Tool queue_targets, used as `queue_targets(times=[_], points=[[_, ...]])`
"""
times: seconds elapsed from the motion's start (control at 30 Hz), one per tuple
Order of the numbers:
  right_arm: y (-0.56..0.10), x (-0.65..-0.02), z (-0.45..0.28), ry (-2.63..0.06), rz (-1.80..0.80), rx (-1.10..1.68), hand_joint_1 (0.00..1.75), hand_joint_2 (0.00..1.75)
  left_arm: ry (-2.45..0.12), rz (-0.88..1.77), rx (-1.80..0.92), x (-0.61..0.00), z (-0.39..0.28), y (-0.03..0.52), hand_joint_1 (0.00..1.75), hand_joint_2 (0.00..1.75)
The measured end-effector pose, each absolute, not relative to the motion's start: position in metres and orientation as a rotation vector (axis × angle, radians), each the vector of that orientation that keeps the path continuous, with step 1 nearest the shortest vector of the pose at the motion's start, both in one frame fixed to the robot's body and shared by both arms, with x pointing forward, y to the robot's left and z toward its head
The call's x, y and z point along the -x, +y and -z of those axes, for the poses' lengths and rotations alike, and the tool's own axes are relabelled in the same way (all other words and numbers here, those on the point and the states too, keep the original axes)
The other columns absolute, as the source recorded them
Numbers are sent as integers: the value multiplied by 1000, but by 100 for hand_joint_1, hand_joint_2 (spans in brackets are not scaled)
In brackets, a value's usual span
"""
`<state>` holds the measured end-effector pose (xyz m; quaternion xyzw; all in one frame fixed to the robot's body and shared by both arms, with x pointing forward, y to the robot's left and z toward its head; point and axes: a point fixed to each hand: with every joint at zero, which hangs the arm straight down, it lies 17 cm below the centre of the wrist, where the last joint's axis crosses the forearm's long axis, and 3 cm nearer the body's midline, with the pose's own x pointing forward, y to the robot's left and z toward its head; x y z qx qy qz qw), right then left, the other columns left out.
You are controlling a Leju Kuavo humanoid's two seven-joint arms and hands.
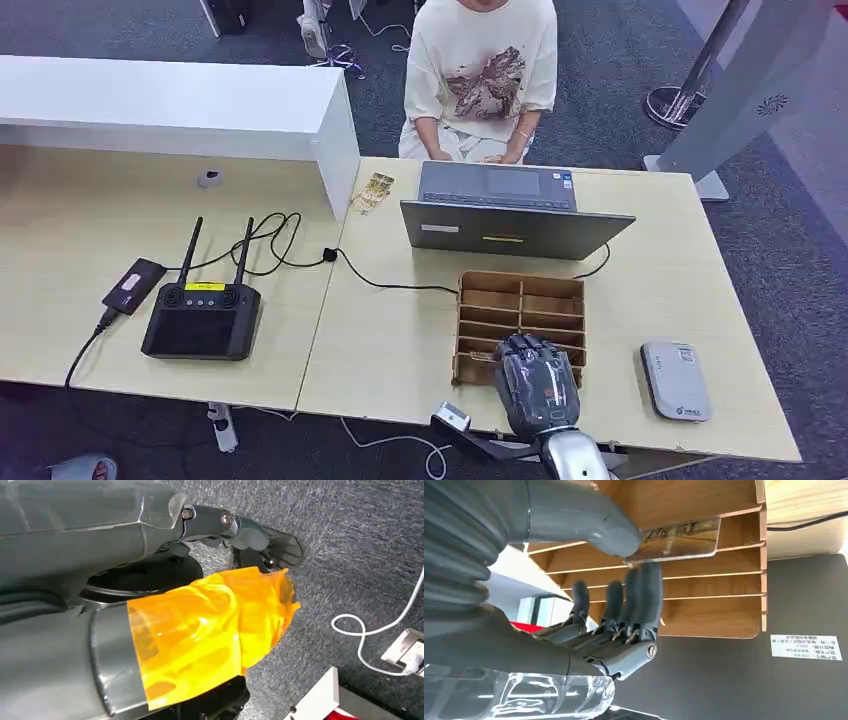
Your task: Pass the card to the sensor for recognition and then transmit it.
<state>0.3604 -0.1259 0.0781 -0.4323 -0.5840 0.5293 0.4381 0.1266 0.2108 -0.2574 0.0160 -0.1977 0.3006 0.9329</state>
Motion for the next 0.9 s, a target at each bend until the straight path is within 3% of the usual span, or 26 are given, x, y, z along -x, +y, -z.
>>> queue_targets(times=[0.57, 0.77, 0.9], points=[[-128, -359, -76, -1437, -1313, 1073, 108, 175, -404, -623, -33, -126, 257, 211, 0, 0], [-128, -359, -75, -1432, -1312, 1073, 126, 175, -404, -628, -33, -126, 257, 211, 0, 0], [-128, -359, -76, -1433, -1312, 1073, 126, 175, -404, -629, -33, -126, 257, 212, 0, 0]])
